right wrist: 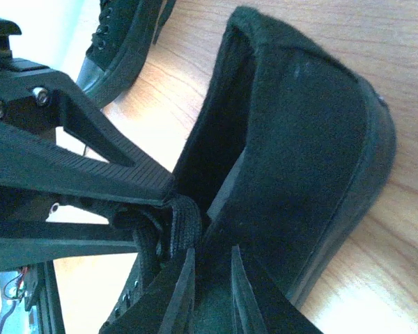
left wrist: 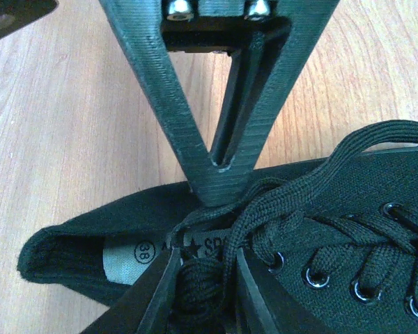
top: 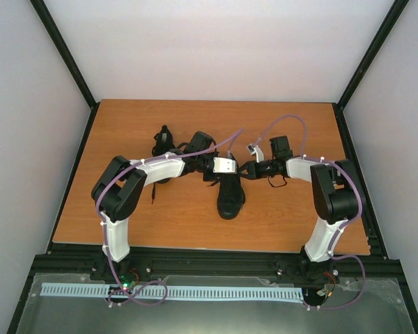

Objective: Tie the shoes
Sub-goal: Cross the shoelace with the shoelace.

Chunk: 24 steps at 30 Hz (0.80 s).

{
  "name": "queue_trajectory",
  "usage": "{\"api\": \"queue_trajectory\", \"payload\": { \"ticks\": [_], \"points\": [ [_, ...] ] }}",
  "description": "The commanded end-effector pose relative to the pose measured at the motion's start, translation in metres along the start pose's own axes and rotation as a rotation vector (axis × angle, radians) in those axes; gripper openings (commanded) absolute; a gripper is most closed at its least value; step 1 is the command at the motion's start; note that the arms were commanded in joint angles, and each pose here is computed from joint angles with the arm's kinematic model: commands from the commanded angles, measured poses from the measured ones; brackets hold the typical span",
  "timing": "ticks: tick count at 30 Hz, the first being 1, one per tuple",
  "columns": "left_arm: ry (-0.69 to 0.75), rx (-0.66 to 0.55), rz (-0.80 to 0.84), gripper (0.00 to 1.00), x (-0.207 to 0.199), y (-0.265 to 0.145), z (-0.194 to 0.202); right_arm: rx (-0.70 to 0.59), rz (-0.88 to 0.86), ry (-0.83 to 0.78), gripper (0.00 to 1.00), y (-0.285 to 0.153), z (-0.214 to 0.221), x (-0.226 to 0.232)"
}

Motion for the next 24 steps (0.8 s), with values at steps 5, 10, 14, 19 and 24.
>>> {"api": "queue_trajectory", "payload": {
  "ticks": [5,10,14,19,24],
  "points": [
    [0.015,-0.008,0.005,0.25,0.000,-0.001,0.000,-0.039,-0.072,-0.088,0.19,-0.007,-0.004,0.020],
    [0.016,-0.006,0.007,0.26,0.000,-0.001,0.000,-0.050,-0.085,-0.089,0.25,-0.006,-0.007,0.020],
    [0.019,-0.005,0.008,0.26,0.000,-0.002,0.000,-0.053,-0.070,-0.077,0.24,-0.003,-0.012,0.016],
    [0.018,-0.005,0.010,0.27,0.000,-0.002,0.000,-0.057,-0.057,-0.068,0.20,-0.001,-0.016,0.013],
    [0.017,-0.006,0.008,0.27,0.000,-0.003,0.000,-0.039,-0.030,-0.057,0.21,0.002,-0.013,0.006]
  ]
}}
Point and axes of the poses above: each gripper's point midway between its finger pads, its own y axis out along the fingers, its own x axis along the line the jaws close on, z = x × y, the point moved 6 cm from there along -y, back along the fingers, and after that the axes turned 5 degrees about -y, right-handed, at the moved point
